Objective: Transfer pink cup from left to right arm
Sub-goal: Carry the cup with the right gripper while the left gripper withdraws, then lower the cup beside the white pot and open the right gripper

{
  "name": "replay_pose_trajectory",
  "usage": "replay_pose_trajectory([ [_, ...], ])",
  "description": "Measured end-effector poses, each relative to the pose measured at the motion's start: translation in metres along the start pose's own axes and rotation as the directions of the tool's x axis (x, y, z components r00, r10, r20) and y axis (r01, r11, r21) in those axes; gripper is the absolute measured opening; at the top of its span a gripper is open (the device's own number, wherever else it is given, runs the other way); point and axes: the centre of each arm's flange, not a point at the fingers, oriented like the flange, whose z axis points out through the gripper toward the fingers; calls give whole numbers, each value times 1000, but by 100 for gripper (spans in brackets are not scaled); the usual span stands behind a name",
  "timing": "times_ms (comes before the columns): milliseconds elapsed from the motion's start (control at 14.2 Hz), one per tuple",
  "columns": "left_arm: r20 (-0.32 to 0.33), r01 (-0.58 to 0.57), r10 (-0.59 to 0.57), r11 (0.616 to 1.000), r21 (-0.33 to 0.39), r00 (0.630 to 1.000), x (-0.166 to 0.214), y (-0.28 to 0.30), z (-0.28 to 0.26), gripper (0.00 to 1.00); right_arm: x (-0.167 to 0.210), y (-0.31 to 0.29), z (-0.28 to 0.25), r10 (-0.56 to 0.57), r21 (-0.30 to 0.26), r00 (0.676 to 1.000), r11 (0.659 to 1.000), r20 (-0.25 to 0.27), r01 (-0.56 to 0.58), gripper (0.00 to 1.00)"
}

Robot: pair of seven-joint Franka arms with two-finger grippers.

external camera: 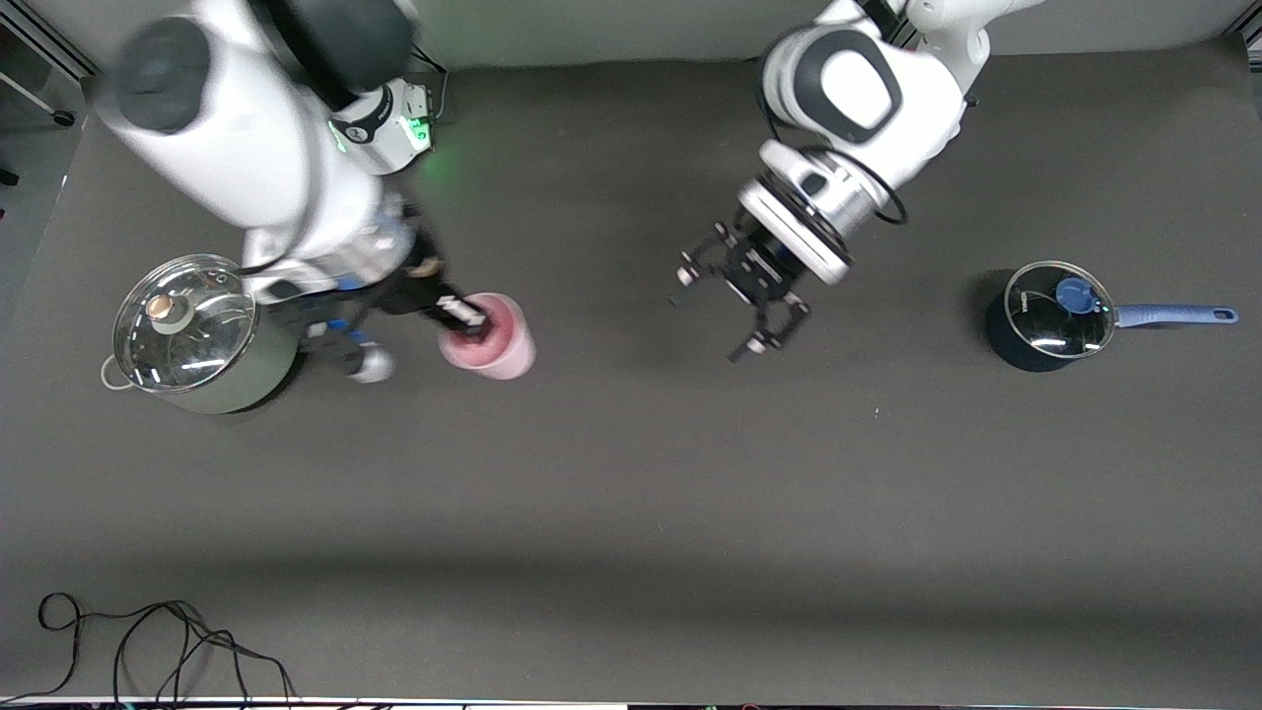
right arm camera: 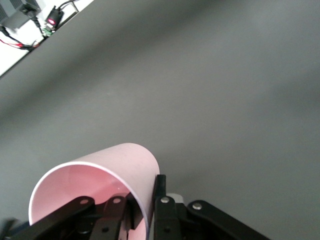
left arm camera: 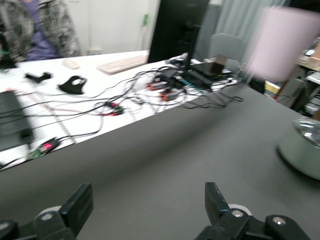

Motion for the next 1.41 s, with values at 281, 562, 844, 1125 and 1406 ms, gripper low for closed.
replay_pose_trajectory([
  [281,-41,34,-35,999,-29,999,-6,-78,4,100,49,71,-19,-137,-77,988,987,74,142,8],
  [562,-74,-14,5,992,-127,997,-23,-151,1,100,103,145,-10,-268,-127,953,950,138,286,8],
  [844,-34,-37,30,971,-236,999,-39,-197,-10,100,137,185,38,-352,-217,922,899,160,381,8],
  [1125,184,61,5,935,-350,983,-31,-231,-37,100,169,232,107,-370,-224,918,891,144,395,8],
  [1406,437,184,-6,912,-367,900,-19,-264,-79,100,175,257,181,-386,-222,919,892,81,394,8],
])
